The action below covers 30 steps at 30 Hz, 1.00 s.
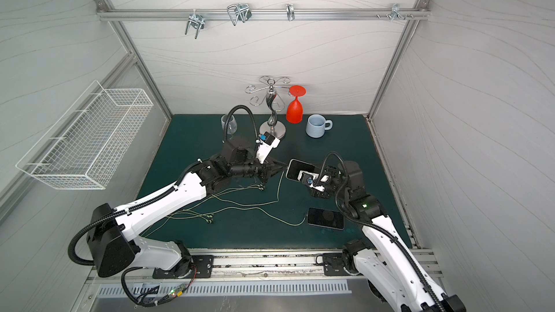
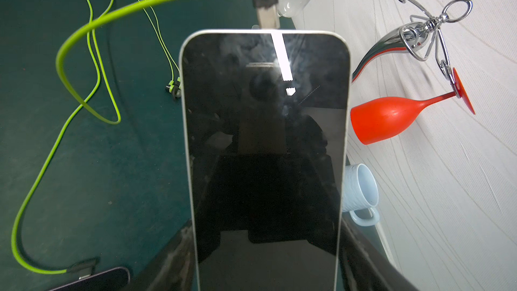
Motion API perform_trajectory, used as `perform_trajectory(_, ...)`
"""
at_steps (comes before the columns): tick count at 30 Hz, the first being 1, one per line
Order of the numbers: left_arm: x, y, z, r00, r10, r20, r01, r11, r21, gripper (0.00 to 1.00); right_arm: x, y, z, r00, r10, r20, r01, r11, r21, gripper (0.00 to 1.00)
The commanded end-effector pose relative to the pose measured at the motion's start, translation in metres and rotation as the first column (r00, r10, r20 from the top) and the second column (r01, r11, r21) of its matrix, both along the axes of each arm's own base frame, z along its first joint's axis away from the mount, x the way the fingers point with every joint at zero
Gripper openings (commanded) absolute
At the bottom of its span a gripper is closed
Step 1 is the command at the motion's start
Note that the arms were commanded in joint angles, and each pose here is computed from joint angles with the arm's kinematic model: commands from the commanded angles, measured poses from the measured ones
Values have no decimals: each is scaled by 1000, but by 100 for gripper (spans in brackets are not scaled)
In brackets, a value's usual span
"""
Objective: Plug wired earphones into phones
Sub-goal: Insert the wired earphone into the phone.
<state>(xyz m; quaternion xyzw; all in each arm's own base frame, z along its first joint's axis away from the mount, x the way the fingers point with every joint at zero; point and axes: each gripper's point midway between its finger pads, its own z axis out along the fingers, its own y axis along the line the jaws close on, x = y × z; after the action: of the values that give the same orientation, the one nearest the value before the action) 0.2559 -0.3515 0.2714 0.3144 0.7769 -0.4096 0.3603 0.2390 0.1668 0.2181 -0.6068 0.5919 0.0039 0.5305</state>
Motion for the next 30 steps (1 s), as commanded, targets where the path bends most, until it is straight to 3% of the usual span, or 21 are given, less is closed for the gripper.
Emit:
perform_trajectory(1,1,-5,8,1000,-15,10,15,999,-40,0,4,8,26,995,32,90,-35,999,34,73)
perform_trajectory(13,2,-3,1,1000,-1,-2,1,1000,-18,0,4,10,35,992,37,121,-42,998,42,73)
perform_trajectory(23,-6,-10,5,994,-25,-108,17,997,-75,0,9,8,45,982,21,185,-27,999,32,72)
perform_trajectory(30,-9,-10,7,995,-51,-87,45,997,-68,0,0,14,51,978,72,197,-79,997,28,72)
